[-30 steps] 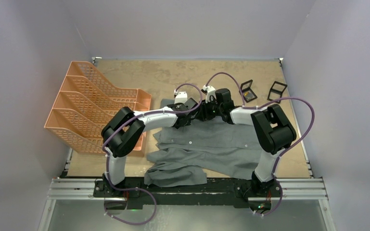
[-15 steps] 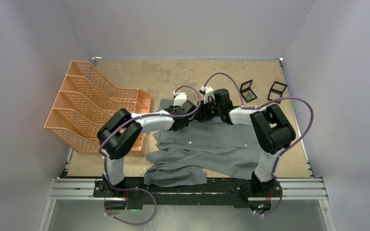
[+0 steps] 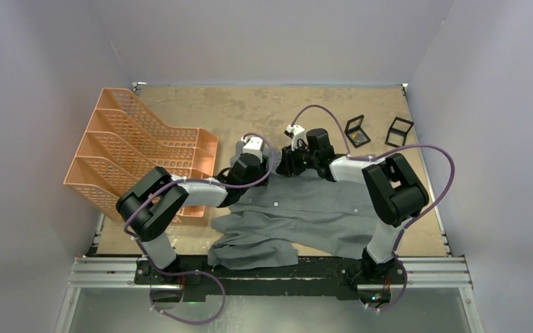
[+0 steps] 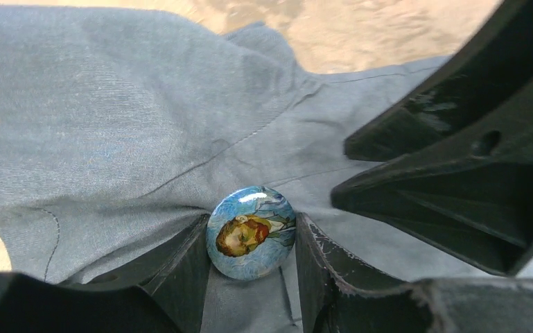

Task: Remove the brooch from the garment
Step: Remove the brooch from the clothes.

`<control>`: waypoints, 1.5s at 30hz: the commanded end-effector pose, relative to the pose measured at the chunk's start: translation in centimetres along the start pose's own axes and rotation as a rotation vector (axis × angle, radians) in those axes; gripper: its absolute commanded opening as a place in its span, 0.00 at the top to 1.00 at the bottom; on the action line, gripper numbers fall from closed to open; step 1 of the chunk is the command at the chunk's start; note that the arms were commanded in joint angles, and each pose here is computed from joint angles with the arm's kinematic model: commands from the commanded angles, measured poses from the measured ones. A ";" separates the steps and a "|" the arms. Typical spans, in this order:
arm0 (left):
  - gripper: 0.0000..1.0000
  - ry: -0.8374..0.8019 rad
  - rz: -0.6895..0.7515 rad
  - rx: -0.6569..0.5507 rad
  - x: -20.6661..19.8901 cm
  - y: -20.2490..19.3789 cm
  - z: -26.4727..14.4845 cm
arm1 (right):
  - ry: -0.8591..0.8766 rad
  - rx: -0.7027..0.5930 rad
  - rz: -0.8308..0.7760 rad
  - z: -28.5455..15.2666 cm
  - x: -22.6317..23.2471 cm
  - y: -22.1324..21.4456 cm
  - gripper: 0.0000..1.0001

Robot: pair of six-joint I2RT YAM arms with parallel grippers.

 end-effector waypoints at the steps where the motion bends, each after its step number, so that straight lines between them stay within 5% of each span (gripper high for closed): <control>1: 0.71 -0.241 0.067 -0.282 -1.6 3.9 -0.9 | 0.076 -0.084 -0.044 -1.7 2.0 1.7 0.59; 18: 0.69 -0.742 0.340 -0.744 -1.6 7.1 -0.7 | 0.032 -0.336 0.085 -8.0 0.0 3.0 0.60; 25: 0.67 -0.900 0.506 -0.735 -2.3 9.8 1.0 | 0.014 -0.473 0.103 -10.5 -0.5 3.1 0.60; 35: 0.66 -1.068 0.621 -0.771 -2.5 8.2 -0.4 | 0.165 -0.514 0.040 -11.6 1.4 3.5 0.60; 45: 0.66 -0.998 0.708 -0.804 -1.7 8.7 -0.7 | 0.223 -0.493 0.067 -13.5 3.5 4.1 0.59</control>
Point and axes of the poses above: each gripper's point midway between its finger pads, its own z axis out along the fingers, its own x axis along the line the jaws close on, y = z × x, the point moved 10 cm from there along -z, back along the fingers, and after that the axes turned 10 degrees about z, right-handed, at the moved point
